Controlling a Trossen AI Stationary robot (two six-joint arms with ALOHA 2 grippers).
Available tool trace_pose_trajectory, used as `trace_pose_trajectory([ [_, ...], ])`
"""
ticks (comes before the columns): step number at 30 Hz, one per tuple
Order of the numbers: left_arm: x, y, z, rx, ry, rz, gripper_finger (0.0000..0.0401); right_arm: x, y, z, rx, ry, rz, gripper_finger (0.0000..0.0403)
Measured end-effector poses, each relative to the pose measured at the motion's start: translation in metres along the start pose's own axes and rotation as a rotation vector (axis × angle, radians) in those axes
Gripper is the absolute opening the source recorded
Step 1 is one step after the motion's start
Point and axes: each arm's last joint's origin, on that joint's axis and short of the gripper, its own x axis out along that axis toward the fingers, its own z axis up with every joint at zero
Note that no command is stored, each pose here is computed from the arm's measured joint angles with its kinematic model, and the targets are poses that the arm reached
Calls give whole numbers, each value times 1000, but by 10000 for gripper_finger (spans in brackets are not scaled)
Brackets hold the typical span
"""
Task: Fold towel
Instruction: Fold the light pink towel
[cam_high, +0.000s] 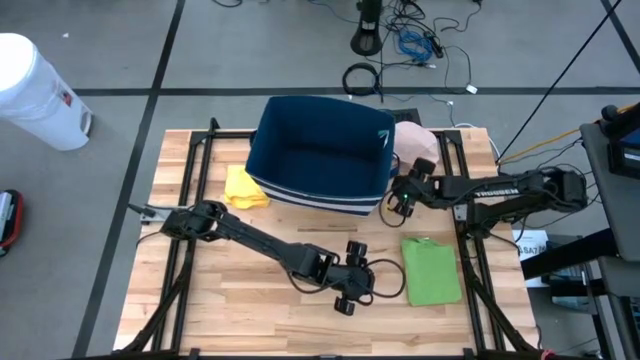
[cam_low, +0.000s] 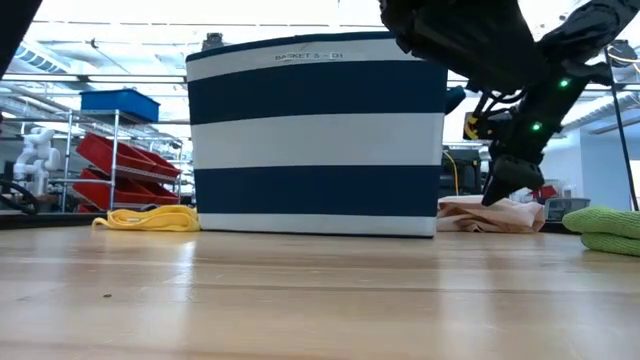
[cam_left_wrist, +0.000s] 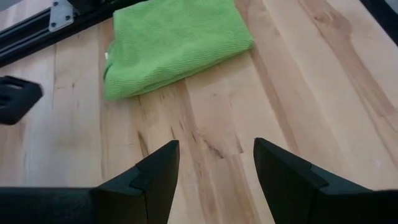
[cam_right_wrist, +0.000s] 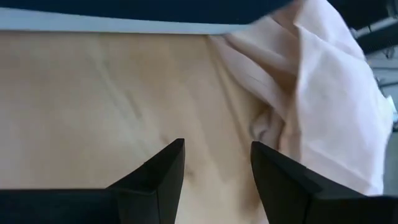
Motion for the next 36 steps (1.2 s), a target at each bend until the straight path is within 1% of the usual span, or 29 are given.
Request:
trace_pose_trajectory([
  [8, 0, 0, 0, 0, -1, -1, 213, 14, -25, -1, 69, 43, -70, 171],
  [13, 0, -1, 0, 1, -1, -1, 213, 22, -40, -1, 126, 40, -38, 171],
  [18, 0, -1, 0, -1, -1, -2, 213, 34, -51, -2, 177, 44, 27, 171],
  [24, 0, -1, 0, -5, -1, -3, 213, 53, -60, -9, 198, 116, 3, 171],
  [29, -1, -3, 0, -4, -1, -4, 213, 69, -62, -15, 197, 181, 3, 167],
  [32, -1, -2, 0, -4, -2, -4, 213, 75, -60, -17, 198, 206, 34, 140],
  [34, -1, -3, 0, -3, -1, -4, 213, 76, -59, -18, 198, 209, 55, 101],
  [36, -1, -2, 0, -3, -2, -4, 213, 76, -58, -18, 198, 209, 74, 49],
])
